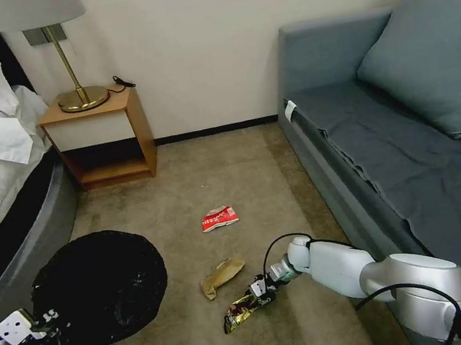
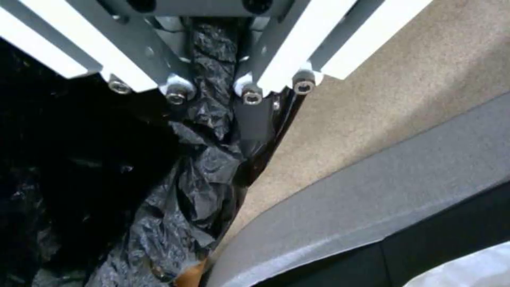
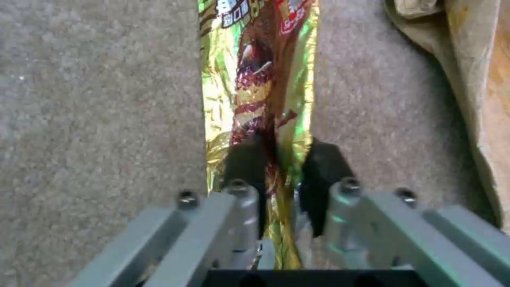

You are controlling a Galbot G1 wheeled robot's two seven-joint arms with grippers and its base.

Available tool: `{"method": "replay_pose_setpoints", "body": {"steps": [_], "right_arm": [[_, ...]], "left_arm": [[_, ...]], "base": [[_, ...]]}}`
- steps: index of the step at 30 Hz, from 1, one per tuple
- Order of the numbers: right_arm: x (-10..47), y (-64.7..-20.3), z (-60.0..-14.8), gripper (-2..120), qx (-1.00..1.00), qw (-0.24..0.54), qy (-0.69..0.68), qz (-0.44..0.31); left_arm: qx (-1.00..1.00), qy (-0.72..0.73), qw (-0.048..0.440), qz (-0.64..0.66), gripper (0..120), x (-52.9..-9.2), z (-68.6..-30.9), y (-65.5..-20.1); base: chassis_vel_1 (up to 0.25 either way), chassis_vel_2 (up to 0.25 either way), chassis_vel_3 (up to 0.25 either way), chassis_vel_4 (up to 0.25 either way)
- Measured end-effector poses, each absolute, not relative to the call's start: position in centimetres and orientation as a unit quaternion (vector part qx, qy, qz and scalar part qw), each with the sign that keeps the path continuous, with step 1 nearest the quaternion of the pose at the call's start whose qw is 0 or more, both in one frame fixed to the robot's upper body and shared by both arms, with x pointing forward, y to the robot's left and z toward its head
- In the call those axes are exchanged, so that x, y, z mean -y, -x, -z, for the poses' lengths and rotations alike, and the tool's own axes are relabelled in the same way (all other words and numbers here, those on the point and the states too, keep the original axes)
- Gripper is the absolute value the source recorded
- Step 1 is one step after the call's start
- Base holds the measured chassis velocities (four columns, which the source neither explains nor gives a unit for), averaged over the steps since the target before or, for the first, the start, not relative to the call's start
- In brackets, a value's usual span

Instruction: Pick up the trash bin, then pick up the garbage on the floor and place it into the trash bin.

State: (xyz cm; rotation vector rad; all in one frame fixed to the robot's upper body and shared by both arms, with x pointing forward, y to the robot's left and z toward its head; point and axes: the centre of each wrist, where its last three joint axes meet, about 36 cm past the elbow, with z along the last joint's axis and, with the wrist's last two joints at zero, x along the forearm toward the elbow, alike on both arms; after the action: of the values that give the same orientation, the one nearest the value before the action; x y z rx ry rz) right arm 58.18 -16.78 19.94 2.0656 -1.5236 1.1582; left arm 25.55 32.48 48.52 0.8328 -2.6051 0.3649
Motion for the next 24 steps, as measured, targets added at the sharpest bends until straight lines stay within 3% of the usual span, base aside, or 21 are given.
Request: {"method": "replay_pose_setpoints", "body": {"steps": [3,14,24], "right_arm": [[16.9,-58.2,-20.0,0,0.535,0.160,-0.727,-0.400],[17.2,-57.9,-20.9,0,0.541,0.144,-0.741,-0.370],[20.7,-59.5,-26.4,0,0.601,0.098,-0.719,-0.335]], "left_arm": [[0.927,-0.296,0.189,-0.130,2,-32.5,-48.5,-25.6],[0.927,-0.297,0.190,-0.129,2,-32.5,-48.5,-25.6],[0.927,-0.296,0.193,-0.128,2,-32.4,-48.3,-25.6]], "base": [[0.000,0.000,0.000,0.000],[0.000,0.000,0.000,0.000],[0.000,0.000,0.000,0.000]]}}
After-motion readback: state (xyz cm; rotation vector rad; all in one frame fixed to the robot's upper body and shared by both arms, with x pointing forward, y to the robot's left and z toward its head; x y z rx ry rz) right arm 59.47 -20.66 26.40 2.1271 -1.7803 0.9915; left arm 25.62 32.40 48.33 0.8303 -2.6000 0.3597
